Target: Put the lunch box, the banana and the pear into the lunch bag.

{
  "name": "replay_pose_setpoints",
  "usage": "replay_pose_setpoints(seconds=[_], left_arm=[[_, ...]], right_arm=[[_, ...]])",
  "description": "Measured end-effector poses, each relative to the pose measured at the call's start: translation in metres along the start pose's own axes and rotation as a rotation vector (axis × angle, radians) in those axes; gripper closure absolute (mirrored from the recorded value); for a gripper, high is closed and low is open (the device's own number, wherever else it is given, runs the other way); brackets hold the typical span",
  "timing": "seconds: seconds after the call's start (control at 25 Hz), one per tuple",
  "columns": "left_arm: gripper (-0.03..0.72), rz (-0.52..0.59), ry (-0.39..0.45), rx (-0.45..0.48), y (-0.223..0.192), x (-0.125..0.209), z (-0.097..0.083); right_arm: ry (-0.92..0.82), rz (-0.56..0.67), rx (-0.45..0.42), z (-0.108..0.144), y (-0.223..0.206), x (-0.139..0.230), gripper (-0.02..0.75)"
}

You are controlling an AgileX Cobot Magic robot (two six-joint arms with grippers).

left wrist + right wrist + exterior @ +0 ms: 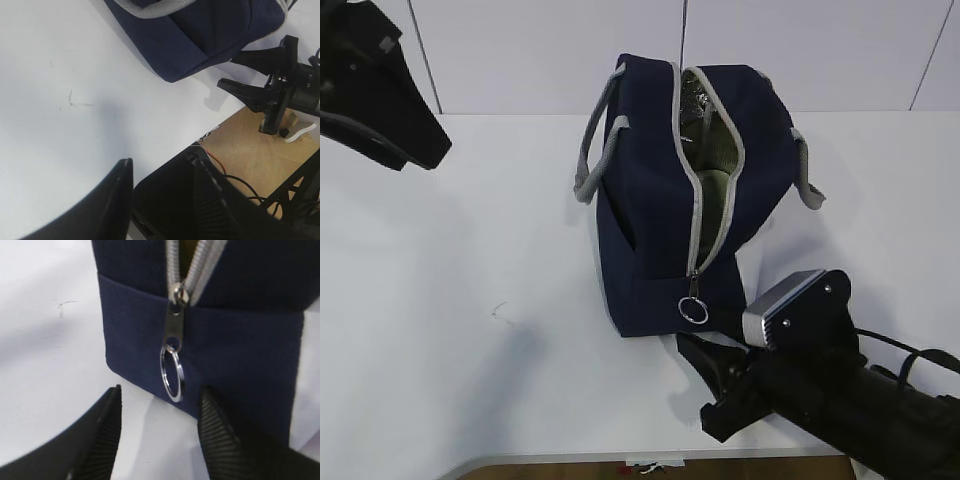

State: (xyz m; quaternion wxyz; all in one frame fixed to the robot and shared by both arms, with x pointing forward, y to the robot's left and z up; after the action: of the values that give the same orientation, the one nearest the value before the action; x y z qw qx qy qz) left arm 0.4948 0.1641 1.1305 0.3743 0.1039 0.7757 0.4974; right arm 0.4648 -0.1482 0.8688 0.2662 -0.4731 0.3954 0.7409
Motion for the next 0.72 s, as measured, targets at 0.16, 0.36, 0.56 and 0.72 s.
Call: replay_pose_setpoints(seconds=[0.16, 0.36, 0.56, 0.72], left_arm=[[0.382, 0.0, 0.0, 0.0, 0.0, 0.0, 0.0], [0.382, 0.001, -0.001, -0.002, 0.0, 0.0001, 0.0002], [0.382, 0.001, -0.001, -0.002, 0.0, 0.0001, 0.0002], [0.382, 0.001, -0.001, -0.002, 0.0, 0.0001, 0.0002]], right_arm=[[0.0, -0.008, -0.002, 0.0003, -0.0029, -0.0016, 0.336], [0.001, -0.028, -0.007, 0.0012, -0.0074, -0.0062, 0.336], [-0.011, -0.04, -0.01, 0.0017, -0.0102, -0.0088, 0.362], [-0.021, -0.04, -0.01, 0.0017, -0.0102, -0.0088, 0.438]])
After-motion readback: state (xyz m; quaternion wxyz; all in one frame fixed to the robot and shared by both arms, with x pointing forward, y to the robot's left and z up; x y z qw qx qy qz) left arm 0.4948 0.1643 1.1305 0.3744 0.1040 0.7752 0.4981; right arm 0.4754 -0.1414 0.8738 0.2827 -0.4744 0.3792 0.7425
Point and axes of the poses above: a point on each arm's last joint axis where the gripper is mounted, y pointing back along that axis away from the gripper, z along the wrist's bending axis when the last joint is at zero, x = y × z, the point moved 1 cm from there along -y, pointing out along that axis toward the gripper, and after that the axes turned 15 degrees about -y, right-handed, at the moved point
